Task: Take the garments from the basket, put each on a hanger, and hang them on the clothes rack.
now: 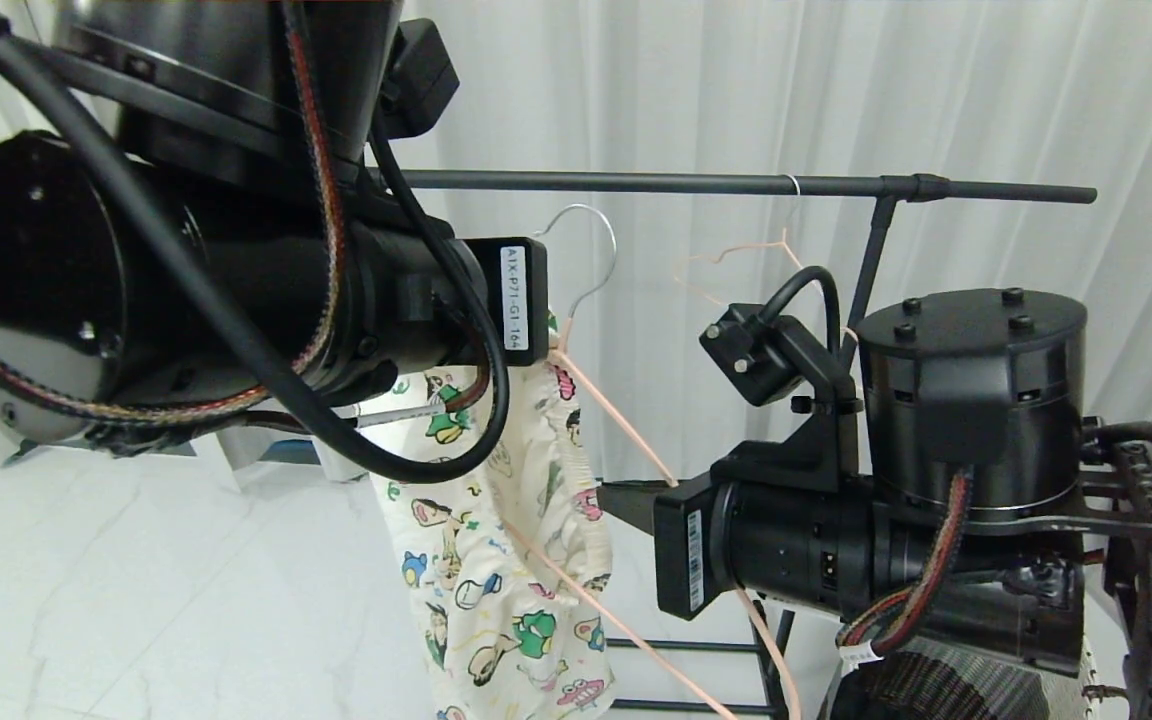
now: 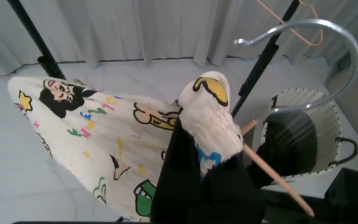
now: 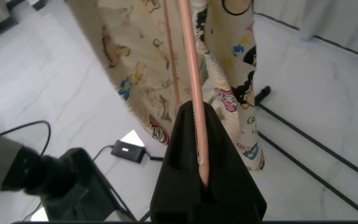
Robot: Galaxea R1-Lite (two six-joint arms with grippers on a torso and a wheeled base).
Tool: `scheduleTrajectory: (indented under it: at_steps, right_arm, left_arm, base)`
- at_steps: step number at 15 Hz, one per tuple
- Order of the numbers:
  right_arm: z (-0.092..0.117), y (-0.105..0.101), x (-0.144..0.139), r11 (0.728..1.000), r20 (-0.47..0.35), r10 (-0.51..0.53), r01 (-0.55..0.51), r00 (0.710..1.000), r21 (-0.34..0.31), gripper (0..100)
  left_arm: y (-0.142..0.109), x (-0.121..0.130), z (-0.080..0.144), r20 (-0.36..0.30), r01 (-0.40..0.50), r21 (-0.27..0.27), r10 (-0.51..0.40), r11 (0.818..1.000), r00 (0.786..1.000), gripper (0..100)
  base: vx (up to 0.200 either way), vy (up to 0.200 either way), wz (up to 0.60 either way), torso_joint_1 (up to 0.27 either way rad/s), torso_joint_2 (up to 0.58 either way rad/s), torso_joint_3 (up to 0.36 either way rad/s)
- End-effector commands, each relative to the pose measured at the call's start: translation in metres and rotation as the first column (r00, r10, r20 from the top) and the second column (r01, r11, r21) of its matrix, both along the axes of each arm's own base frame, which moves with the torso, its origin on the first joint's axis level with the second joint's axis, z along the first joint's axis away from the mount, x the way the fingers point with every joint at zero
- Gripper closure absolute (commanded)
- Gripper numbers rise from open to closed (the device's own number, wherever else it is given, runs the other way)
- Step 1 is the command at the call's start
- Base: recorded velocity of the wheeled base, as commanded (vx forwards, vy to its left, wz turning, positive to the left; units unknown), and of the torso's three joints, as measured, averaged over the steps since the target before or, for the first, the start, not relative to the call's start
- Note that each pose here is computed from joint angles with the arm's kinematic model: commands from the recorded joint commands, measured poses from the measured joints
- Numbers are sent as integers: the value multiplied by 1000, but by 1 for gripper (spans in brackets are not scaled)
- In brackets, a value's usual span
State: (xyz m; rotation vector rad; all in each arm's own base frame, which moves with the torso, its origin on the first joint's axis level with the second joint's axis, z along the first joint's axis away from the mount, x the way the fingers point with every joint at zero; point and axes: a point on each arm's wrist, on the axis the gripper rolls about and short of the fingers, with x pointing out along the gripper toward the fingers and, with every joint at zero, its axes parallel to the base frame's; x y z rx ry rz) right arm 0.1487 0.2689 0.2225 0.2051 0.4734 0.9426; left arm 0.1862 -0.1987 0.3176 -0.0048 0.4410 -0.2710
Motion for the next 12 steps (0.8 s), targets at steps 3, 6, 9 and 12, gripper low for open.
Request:
scheduleTrajectory:
  at_steps: [3,6,9,12]
  right_arm:
    - [4,-1,1,999,32,-49,48,998,24,100]
    - [11,-5,0,996,87,-90,87,992,35,100]
    - [8,-19,-3,996,177,-77,85,981,-37,100]
    - [7,-42,-11,994,242,-56,78,969,-83,100]
  left_arm:
    - [12,3,3,32,0,76,-3,997,999,0]
    - [25,4,10,62,-16,106,9,994,998,0]
    - [34,-5,10,70,-7,129,-2,992,998,0]
    - [55,-25,1,70,37,225,-54,974,996,0]
  base:
    - [0,0,0,0,0,0]
    - [0,0,0,0,0,0]
    - [0,0,0,0,0,0]
    - [0,0,0,0,0,0]
